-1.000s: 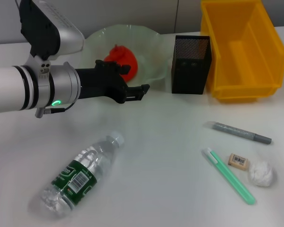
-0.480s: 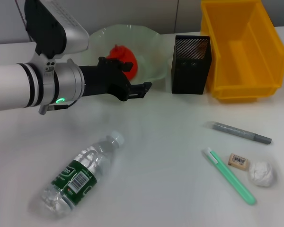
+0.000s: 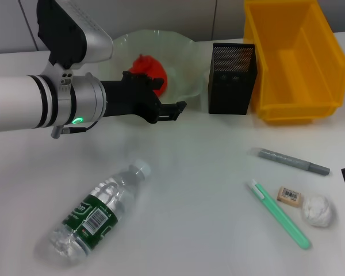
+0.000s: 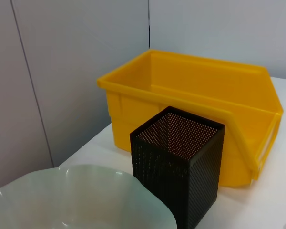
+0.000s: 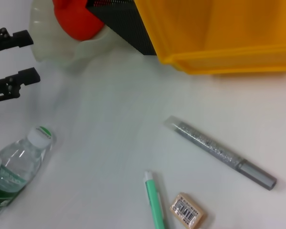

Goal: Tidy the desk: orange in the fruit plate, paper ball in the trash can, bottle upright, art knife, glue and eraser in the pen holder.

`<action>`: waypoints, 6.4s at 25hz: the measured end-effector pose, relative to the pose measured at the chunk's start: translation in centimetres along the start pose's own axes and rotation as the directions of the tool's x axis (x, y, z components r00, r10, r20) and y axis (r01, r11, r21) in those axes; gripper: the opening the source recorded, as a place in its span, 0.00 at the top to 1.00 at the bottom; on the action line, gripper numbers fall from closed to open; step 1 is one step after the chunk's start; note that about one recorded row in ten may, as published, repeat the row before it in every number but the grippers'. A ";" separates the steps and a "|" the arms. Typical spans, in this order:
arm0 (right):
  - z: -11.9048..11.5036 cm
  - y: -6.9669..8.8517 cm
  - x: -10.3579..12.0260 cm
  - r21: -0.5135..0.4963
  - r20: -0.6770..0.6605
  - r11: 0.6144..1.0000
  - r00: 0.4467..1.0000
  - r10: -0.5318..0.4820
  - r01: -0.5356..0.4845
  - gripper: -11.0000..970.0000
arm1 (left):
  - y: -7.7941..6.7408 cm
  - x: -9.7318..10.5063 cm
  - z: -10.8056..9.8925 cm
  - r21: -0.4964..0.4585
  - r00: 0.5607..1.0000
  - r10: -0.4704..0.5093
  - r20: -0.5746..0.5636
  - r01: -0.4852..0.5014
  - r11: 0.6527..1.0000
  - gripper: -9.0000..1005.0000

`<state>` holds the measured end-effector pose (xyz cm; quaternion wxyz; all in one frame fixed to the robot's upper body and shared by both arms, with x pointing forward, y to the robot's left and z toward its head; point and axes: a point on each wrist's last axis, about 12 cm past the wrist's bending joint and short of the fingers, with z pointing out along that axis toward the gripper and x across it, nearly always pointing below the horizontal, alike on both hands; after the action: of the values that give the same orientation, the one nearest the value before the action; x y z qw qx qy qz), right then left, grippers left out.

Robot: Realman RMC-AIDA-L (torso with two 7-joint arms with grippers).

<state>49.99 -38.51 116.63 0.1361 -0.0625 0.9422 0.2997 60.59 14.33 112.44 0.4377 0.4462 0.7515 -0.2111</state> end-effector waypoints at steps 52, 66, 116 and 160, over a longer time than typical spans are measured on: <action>6.2 1.9 -1.1 0.090 -0.188 0.992 0.980 -0.069 0.087 0.17 | -1.1 0.8 -7.0 0.315 0.966 0.007 0.257 -0.091 0.945 0.28; 7.2 2.2 -1.5 0.111 -0.233 0.987 0.969 -0.085 0.114 0.18 | -1.1 1.6 -6.9 0.307 0.968 -0.018 0.250 -0.062 0.950 0.28; 6.5 3.0 -2.3 0.131 -0.196 0.975 0.968 -0.154 0.181 0.70 | -0.9 2.5 -6.8 0.287 0.969 -0.051 0.240 -0.021 0.958 0.28; 1.9 3.3 -14.1 0.356 0.220 0.890 0.900 -0.377 0.286 0.72 | -0.7 2.3 -6.9 0.286 0.959 -0.093 0.267 0.013 0.958 0.49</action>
<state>63.23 -34.21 121.05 0.3273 -0.1580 0.9234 0.1233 56.21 20.00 114.07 0.4651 0.4494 0.6568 -0.3878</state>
